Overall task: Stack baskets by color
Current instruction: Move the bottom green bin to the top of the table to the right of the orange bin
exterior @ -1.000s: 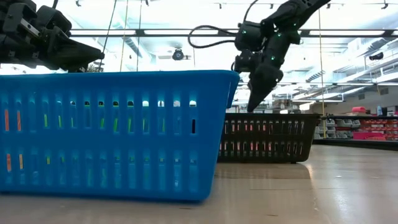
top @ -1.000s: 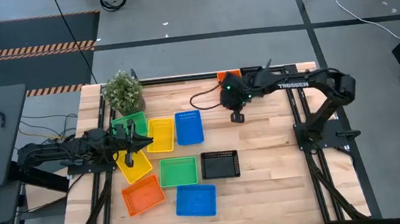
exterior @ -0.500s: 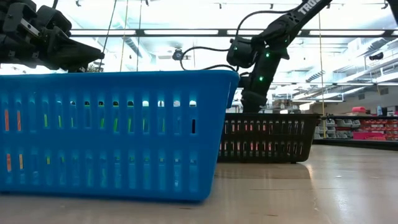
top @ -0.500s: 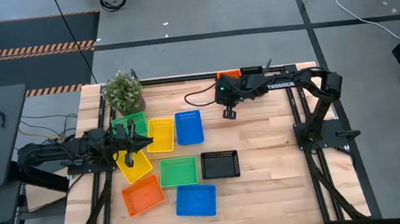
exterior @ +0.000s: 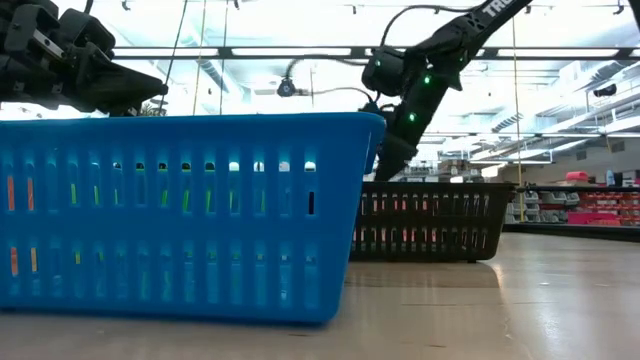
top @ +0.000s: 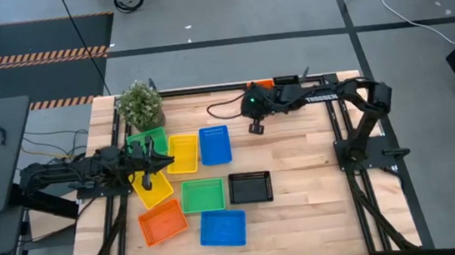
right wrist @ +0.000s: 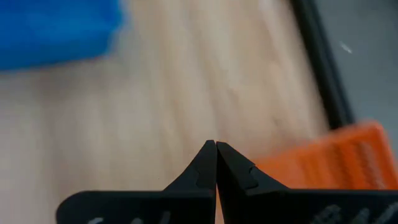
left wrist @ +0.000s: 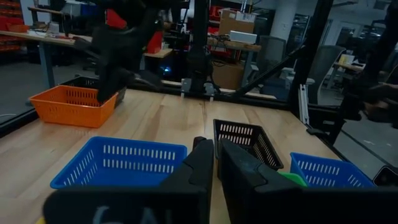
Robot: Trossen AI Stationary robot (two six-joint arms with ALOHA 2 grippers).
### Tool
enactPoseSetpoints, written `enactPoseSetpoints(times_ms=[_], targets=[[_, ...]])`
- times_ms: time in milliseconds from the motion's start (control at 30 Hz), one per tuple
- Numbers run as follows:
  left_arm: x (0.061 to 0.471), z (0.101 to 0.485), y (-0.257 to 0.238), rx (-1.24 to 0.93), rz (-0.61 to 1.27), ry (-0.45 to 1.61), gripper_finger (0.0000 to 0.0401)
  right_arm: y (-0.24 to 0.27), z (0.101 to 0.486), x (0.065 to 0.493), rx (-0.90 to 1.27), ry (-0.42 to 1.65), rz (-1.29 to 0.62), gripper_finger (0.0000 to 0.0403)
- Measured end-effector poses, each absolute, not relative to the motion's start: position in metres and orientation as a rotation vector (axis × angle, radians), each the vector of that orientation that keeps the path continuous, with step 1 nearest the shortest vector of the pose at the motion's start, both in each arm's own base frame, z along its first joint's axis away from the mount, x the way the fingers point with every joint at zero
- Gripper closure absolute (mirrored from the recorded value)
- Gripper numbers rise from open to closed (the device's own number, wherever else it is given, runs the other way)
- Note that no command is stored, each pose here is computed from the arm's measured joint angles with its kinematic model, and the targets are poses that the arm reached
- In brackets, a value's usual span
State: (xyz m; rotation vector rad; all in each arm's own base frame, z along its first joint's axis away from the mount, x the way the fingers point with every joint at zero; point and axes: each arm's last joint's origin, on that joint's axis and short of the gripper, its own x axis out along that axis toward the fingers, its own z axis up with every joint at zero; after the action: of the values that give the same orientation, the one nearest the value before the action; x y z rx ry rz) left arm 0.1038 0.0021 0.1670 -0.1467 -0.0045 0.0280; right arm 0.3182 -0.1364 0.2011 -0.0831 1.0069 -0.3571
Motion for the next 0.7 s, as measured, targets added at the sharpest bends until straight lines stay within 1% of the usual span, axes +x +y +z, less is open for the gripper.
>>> enactPoseSetpoints(times_ms=[233, 333, 467, 600, 700], targets=[[0.104, 0.167, 0.002, -0.147, 0.028, -0.006, 0.0366, -0.094, 0.213, 0.345, -0.020, 0.781, 0.045, 0.0388], [0.104, 0.167, 0.002, -0.147, 0.028, -0.005, 0.0363, -0.073, 0.218, 0.355, -0.032, 0.694, 0.164, 0.0380], [0.104, 0.167, 0.002, -0.147, 0.028, -0.005, 0.0365, -0.045, 0.226, 0.366, -0.097, 0.594, 0.206, 0.0369], [0.104, 0.167, 0.002, -0.146, 0.028, -0.004, 0.0370, -0.016, 0.235, 0.376, -0.184, 0.489, 0.136, 0.0347], [0.104, 0.167, 0.002, -0.146, 0.028, -0.005, 0.0370, -0.001, 0.244, 0.381, -0.203, 0.395, 0.105, 0.0325]])
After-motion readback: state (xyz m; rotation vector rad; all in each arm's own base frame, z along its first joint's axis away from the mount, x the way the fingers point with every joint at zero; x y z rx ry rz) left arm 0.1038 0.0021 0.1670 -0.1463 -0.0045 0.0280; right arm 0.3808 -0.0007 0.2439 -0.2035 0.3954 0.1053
